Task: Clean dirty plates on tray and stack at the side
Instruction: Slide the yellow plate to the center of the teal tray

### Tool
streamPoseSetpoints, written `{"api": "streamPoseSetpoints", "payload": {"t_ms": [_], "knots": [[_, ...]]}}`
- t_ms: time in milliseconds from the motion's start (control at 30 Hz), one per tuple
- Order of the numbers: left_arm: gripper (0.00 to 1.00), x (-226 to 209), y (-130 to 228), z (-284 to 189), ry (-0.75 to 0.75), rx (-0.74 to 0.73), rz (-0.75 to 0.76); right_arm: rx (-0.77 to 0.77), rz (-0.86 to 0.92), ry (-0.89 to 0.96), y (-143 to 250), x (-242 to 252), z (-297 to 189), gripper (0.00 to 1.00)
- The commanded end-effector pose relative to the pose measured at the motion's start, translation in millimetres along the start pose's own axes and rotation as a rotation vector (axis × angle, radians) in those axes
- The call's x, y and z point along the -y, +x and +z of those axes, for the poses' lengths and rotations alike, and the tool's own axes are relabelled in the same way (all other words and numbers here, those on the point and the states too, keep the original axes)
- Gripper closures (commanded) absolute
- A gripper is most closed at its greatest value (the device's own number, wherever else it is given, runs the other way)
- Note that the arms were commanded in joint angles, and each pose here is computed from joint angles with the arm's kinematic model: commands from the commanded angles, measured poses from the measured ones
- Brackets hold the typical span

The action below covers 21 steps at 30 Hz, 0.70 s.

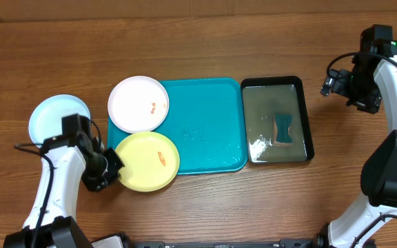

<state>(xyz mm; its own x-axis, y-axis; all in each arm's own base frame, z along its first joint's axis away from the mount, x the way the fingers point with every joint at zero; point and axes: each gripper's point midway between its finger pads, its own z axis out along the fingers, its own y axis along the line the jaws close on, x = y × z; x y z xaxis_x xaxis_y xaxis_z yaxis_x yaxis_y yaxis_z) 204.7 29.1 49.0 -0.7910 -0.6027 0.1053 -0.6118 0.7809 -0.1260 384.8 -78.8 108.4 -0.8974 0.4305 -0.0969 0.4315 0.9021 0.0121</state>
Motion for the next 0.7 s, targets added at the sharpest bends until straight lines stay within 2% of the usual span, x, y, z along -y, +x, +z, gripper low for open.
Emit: {"api": "streamPoseSetpoints", "payload": {"t_ms": [0, 133, 400, 667], "knots": [[0.96, 36.5, -13.5, -29.3, 0.153, 0.031, 0.117, 0.033, 0.008, -0.008, -4.8, 0.8, -9.2, 0.00], [0.96, 68.5, -19.6, -56.5, 0.263, 0.069, 0.238, 0.033, 0.008, -0.008, -4.8, 0.8, -9.2, 0.00], [0.96, 126.0, -25.9, -86.0, 0.317, 0.190, 0.390, 0.033, 0.008, -0.008, -4.8, 0.8, -9.2, 0.00], [0.96, 154.1, -30.1, -79.7, 0.159, 0.359, 0.368, 0.033, 0.008, -0.008, -4.8, 0.8, -9.2, 0.00]]}}
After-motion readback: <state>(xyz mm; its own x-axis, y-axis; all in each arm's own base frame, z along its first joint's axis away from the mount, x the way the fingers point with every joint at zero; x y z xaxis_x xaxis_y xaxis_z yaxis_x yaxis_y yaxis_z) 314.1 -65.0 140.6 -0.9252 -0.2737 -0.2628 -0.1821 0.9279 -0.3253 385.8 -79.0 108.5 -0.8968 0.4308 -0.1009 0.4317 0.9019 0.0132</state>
